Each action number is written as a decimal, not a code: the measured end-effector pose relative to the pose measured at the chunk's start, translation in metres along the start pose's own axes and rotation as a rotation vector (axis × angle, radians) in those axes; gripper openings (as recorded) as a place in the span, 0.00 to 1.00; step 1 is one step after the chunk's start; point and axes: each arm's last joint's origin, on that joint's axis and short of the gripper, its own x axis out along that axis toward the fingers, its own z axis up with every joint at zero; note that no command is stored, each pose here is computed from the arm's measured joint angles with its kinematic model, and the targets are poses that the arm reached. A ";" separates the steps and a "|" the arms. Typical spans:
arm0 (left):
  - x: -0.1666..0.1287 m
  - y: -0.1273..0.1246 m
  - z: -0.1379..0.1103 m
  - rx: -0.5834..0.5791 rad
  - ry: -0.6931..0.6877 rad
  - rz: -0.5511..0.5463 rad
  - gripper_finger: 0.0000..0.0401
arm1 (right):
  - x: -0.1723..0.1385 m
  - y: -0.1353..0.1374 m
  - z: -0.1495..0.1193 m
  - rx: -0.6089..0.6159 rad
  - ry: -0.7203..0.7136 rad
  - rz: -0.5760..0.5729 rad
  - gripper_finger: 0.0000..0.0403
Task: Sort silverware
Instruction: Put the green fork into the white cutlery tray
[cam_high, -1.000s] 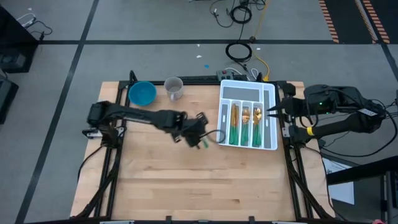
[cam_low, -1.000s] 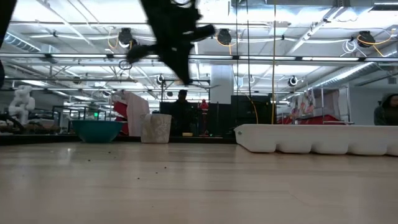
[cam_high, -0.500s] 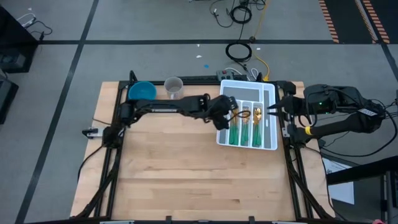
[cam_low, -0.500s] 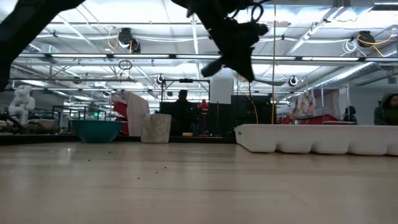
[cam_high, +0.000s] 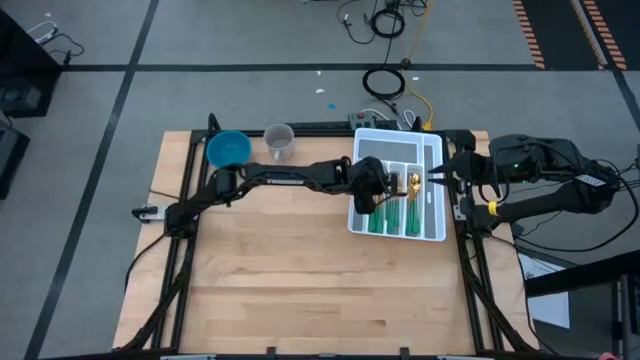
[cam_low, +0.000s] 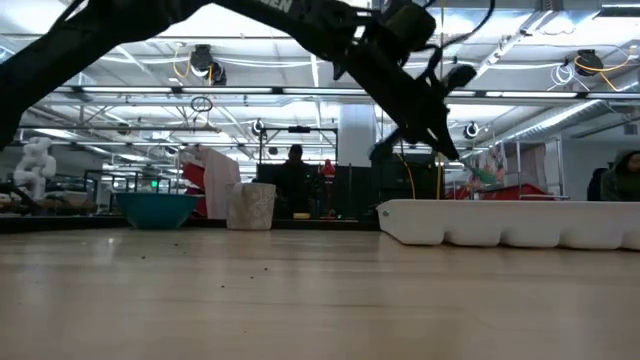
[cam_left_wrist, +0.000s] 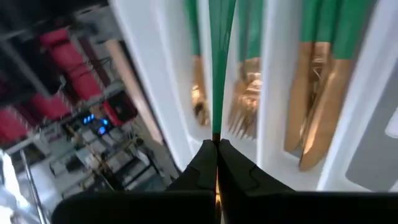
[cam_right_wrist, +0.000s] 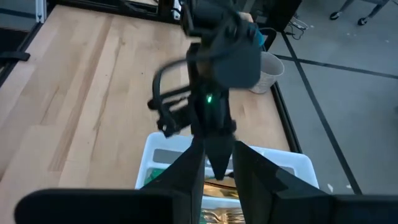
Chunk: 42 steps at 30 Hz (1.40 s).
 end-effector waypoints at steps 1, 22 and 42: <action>0.004 -0.003 0.001 0.022 -0.001 -0.004 0.00 | 0.000 0.000 0.000 0.000 -0.002 0.000 0.18; 0.029 -0.004 0.013 0.178 -0.026 0.140 0.00 | 0.007 0.000 0.006 -0.001 -0.014 -0.001 0.18; 0.059 -0.025 0.033 0.210 -0.131 0.039 0.00 | 0.012 0.001 0.008 -0.031 0.003 0.010 0.18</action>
